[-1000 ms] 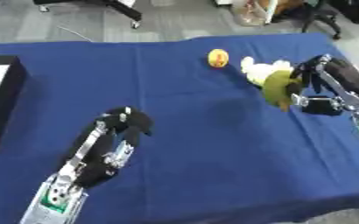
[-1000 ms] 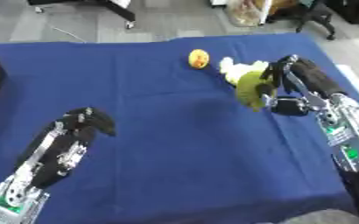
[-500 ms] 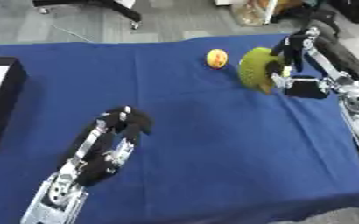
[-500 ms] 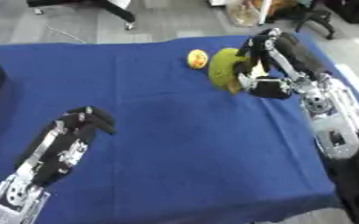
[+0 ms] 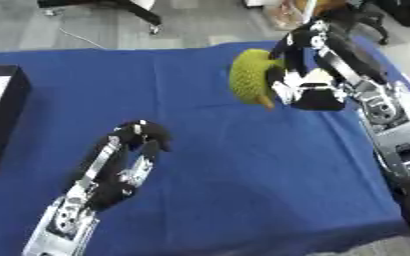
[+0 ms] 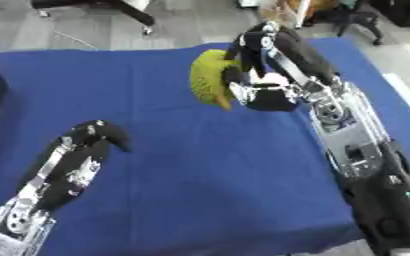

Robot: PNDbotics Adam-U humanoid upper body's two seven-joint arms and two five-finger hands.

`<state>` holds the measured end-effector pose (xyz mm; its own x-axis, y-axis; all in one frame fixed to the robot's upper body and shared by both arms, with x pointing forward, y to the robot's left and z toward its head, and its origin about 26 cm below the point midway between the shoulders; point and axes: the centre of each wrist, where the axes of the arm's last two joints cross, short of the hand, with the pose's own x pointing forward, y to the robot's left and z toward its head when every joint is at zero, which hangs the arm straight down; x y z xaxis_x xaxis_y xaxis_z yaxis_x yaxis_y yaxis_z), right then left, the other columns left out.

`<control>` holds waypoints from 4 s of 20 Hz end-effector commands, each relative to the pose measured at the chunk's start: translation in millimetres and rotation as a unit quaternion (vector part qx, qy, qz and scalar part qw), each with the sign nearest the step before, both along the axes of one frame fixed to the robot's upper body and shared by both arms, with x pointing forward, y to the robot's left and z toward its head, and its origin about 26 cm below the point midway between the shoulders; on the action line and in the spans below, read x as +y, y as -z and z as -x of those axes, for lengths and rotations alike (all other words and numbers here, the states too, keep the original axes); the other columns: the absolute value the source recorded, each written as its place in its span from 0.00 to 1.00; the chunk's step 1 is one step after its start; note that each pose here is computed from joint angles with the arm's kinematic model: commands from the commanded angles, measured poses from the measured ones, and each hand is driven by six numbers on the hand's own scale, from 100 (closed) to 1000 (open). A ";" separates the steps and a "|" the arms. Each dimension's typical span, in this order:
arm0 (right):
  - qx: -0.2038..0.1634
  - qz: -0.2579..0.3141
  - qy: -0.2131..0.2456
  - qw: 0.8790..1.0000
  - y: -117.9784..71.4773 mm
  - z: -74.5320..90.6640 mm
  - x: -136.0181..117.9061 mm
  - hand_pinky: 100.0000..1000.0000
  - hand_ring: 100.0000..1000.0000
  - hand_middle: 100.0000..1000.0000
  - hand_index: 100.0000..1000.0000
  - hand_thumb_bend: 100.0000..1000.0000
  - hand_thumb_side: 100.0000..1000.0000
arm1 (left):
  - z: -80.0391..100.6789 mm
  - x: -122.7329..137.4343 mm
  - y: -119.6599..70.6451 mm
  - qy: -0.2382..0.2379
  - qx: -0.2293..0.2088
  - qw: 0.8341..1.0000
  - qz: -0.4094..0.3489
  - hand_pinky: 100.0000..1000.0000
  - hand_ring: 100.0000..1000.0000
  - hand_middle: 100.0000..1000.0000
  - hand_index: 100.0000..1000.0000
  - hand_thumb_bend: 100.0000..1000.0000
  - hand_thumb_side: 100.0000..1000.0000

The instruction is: Pick up the objects with one hand, pass them to the other hand, and then place them into the box on the other side of the table.

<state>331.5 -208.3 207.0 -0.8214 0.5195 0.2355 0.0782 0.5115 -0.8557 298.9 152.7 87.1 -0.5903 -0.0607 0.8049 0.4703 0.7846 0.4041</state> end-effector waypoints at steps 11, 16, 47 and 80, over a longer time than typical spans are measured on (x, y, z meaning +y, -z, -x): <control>-0.010 -0.020 -0.084 0.996 -16.2 8.7 31.7 0.63 0.19 0.24 0.11 0.00 0.00 | -7.5 17.6 -11.8 -0.123 -0.088 0.985 -0.087 0.79 0.75 0.81 0.92 0.10 0.54; -0.010 -0.024 -0.101 0.995 -17.0 10.0 39.4 0.63 0.19 0.24 0.11 0.00 0.00 | -8.1 20.6 -9.7 -0.172 -0.112 0.971 -0.119 0.80 0.77 0.84 0.95 0.14 0.54; 0.040 0.012 -0.226 0.973 -7.2 9.6 86.3 0.62 0.17 0.22 0.10 0.00 0.00 | -10.9 0.2 -16.3 -0.119 -0.171 0.975 -0.081 0.80 0.77 0.85 0.98 0.43 0.49; 0.074 -0.008 -0.233 0.970 1.5 5.2 92.1 0.53 0.13 0.20 0.10 0.00 0.00 | -6.3 -11.6 -34.3 -0.037 -0.161 0.986 0.001 0.39 0.30 0.34 0.56 0.00 0.53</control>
